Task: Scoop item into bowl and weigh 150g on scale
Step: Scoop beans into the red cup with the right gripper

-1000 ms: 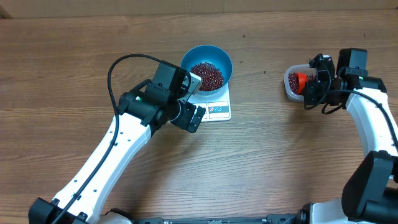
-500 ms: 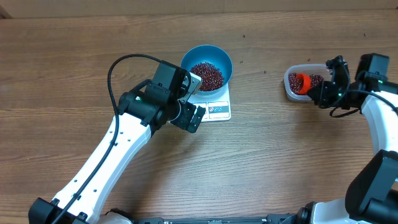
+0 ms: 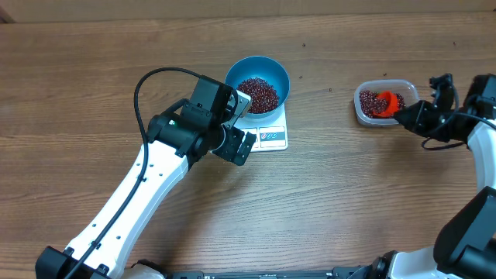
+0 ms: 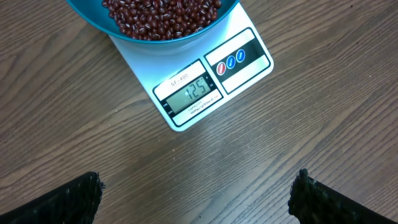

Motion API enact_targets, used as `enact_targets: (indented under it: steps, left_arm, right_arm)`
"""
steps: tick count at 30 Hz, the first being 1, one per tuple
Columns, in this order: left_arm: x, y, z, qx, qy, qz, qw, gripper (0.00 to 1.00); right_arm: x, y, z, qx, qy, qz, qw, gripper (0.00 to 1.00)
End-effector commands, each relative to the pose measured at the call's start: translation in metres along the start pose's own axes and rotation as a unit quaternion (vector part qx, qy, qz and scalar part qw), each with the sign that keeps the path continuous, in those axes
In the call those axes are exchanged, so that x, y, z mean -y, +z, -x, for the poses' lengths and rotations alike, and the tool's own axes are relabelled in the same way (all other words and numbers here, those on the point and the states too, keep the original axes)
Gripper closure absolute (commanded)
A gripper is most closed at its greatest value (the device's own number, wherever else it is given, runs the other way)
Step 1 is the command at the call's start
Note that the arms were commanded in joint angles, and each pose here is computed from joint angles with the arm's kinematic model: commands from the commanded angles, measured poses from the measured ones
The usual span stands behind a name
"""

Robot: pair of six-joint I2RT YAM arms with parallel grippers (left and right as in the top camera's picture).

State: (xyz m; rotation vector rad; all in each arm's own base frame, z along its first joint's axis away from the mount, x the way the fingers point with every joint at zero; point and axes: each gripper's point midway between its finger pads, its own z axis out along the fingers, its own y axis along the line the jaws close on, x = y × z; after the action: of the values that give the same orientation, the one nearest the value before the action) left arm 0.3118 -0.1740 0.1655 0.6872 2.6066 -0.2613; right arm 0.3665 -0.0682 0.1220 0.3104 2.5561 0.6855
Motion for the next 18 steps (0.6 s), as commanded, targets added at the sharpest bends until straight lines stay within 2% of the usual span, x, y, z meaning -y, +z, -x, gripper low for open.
enact_targets:
  steps: [1,8,18]
  left_arm:
    - [0.000,-0.009,0.004,0.015,0.003,-0.003,1.000,0.00]
    - [0.001,-0.009,0.004,0.015,0.003,-0.003,1.000,0.00]
    - [0.000,-0.009,0.004,0.015,0.003,-0.003,1.000,0.00]
  right_arm:
    - [0.006,-0.013,0.007,0.016,0.034,0.016,0.999,0.96]
    - [0.012,-0.031,0.014,0.047,0.064,0.061,0.995,0.96]
    - [-0.006,-0.039,0.021,0.065,0.064,0.126,0.988,0.96]
